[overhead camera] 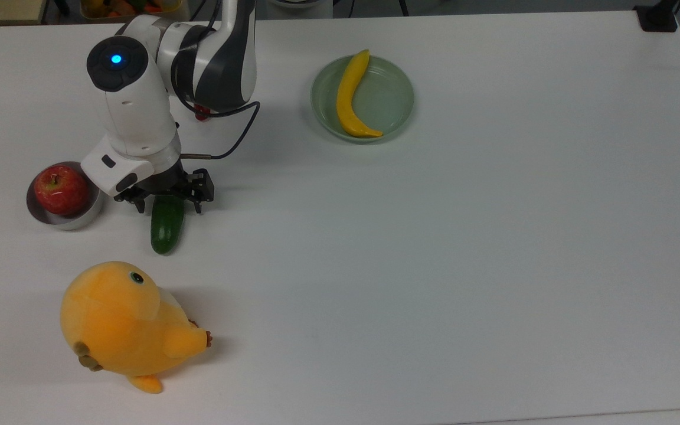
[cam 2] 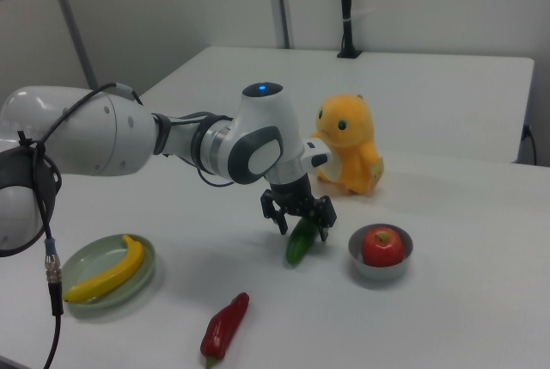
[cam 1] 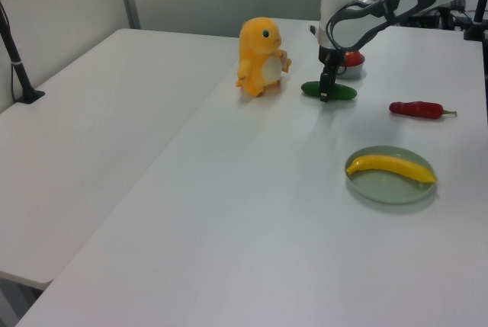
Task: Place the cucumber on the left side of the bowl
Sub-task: 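Close the gripper on the green cucumber and lift it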
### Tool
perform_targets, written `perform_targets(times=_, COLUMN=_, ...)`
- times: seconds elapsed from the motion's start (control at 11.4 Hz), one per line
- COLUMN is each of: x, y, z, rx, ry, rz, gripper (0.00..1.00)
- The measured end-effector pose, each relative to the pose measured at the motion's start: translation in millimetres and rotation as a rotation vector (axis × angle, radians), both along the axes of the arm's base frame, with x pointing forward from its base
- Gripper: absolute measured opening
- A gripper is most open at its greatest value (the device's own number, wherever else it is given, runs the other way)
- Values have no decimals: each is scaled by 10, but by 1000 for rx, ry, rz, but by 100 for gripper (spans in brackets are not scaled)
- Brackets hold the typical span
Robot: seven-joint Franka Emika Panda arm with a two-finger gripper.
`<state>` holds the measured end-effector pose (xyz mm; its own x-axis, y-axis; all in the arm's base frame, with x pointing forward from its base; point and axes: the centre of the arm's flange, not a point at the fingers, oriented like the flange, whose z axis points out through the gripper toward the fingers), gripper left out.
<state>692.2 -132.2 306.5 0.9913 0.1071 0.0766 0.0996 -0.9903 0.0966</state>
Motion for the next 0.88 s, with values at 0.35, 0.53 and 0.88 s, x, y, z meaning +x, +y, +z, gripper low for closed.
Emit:
perform_targets(times=0.35, x=-4, y=-20, z=-17, rx=0, ry=2, rz=-3, gripper=68)
perform_targets(times=0.53, x=0, y=-24, z=2, rx=0, ry=-1, rz=-3, gripper=48)
perform_targets(times=0.88, x=0, y=-25, z=2, rx=0, ry=-1, rz=-3, gripper=48)
